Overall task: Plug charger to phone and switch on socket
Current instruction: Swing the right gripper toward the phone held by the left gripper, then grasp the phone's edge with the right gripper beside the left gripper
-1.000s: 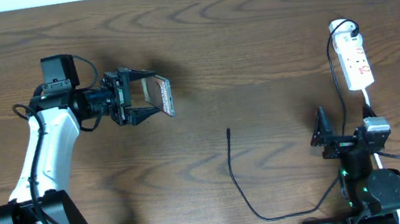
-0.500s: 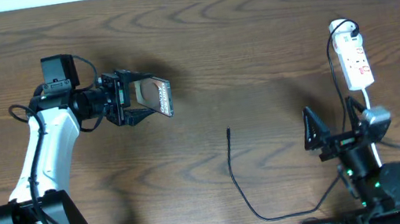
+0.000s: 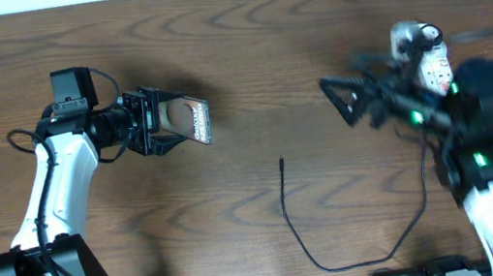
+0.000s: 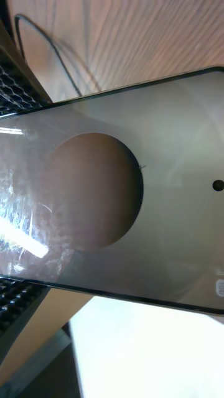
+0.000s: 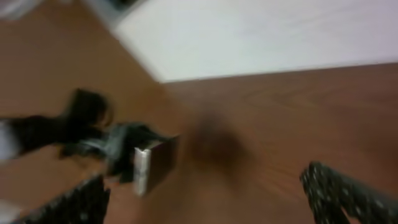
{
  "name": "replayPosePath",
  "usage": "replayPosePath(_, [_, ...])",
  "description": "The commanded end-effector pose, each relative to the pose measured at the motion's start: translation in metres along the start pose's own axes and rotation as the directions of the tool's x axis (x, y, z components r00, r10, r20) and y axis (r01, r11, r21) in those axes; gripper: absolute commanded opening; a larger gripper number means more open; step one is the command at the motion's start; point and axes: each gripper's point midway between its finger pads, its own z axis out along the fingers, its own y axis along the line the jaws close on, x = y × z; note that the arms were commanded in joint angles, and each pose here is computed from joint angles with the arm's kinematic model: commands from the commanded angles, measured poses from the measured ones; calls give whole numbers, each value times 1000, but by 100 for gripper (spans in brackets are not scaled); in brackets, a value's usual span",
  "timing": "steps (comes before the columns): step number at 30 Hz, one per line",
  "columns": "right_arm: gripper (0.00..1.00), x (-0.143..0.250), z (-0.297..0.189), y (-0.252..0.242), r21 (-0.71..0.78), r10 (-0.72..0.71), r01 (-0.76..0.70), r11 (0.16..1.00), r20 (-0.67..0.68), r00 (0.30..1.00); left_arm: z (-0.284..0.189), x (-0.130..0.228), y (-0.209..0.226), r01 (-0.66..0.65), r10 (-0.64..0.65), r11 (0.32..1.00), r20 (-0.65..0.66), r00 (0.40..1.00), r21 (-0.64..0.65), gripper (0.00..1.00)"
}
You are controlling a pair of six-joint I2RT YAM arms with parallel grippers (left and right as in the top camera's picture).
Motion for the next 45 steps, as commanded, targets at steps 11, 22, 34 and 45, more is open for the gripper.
replayPosePath(11, [98, 63, 74, -27, -75, 581, -631, 772, -320, 748, -13, -31, 8, 9, 11, 996, 229, 973, -84, 7])
replayPosePath(22, [99, 158, 121, -9, -50, 482, -585, 810, -512, 711, -2, -26, 16, -9, 47, 989, 259, 965, -148, 7])
replayPosePath(34, [99, 186, 129, 17, -212, 223, -393, 895, -550, 805, 11, -15, 28, 63, -1, 977, 291, 957, -203, 7])
replayPosePath(45, [99, 196, 138, 20, -142, 269, -406, 903, -550, 790, 26, 0, 31, 104, -34, 970, 300, 953, -221, 7])
